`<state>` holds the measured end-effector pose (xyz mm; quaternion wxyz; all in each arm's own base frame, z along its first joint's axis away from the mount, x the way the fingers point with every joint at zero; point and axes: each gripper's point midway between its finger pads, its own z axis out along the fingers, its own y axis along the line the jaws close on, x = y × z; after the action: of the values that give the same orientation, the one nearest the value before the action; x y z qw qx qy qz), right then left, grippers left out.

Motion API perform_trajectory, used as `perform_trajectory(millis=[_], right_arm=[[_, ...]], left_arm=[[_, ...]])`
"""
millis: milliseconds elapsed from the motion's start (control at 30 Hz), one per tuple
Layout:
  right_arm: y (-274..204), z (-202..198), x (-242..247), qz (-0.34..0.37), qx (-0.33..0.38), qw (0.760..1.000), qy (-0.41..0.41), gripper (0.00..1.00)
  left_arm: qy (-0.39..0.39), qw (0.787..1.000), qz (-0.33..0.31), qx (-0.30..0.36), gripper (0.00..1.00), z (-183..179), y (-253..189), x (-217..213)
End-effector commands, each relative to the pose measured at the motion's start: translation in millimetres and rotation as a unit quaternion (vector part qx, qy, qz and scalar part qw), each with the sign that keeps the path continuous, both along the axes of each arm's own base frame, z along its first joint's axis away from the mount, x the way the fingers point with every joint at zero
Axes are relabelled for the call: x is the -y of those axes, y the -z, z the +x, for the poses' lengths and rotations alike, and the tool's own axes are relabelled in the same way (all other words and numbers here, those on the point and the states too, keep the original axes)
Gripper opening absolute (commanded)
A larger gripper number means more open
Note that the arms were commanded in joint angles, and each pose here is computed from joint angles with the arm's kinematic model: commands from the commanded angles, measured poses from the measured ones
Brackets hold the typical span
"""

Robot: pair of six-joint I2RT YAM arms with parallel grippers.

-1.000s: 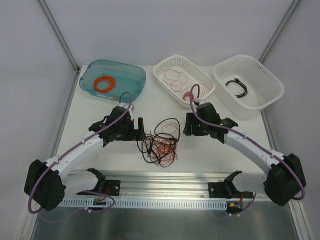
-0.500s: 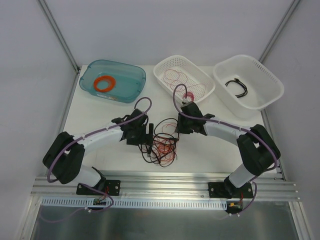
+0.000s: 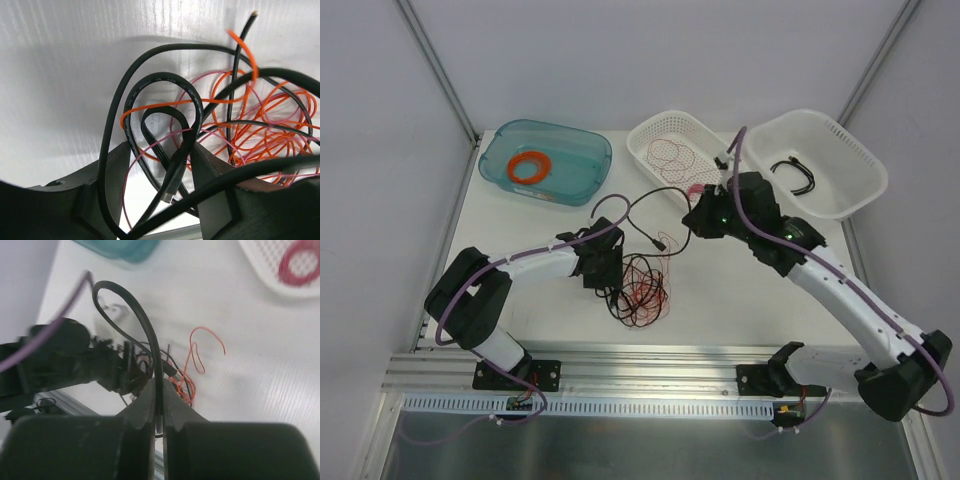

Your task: Untangle the cables

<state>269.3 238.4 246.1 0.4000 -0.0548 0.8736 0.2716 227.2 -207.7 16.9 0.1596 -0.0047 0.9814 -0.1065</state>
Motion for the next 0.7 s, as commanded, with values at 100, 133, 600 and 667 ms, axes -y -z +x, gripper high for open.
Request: perform_trajectory(millis=[100, 133, 600, 667], right_arm=[[-123.4, -25.9, 47.1, 0.004, 0.141, 0.990, 0.001, 0.01], [-135.9, -27.6, 52.9, 0.007, 0.156, 0.988, 0.007, 0.01], [-266.7, -53.2, 172.3, -0.053, 0.336, 0.923, 0.180, 0.01], [-270.9, -58.0, 184.9, -0.058, 0.343, 0.915, 0.202, 0.01]], left_arm=[[-0.015, 0.997, 0.070, -0.029, 0.49, -14.0, 29.5, -27.3], [-0.015, 0.997, 0.070, -0.029, 0.49, -14.2, 29.8, -28.0], [-0.032, 0.996, 0.082, -0.026, 0.51, -11.8, 26.4, -48.9], [-0.038, 0.995, 0.086, -0.024, 0.51, -10.2, 25.4, -54.5]])
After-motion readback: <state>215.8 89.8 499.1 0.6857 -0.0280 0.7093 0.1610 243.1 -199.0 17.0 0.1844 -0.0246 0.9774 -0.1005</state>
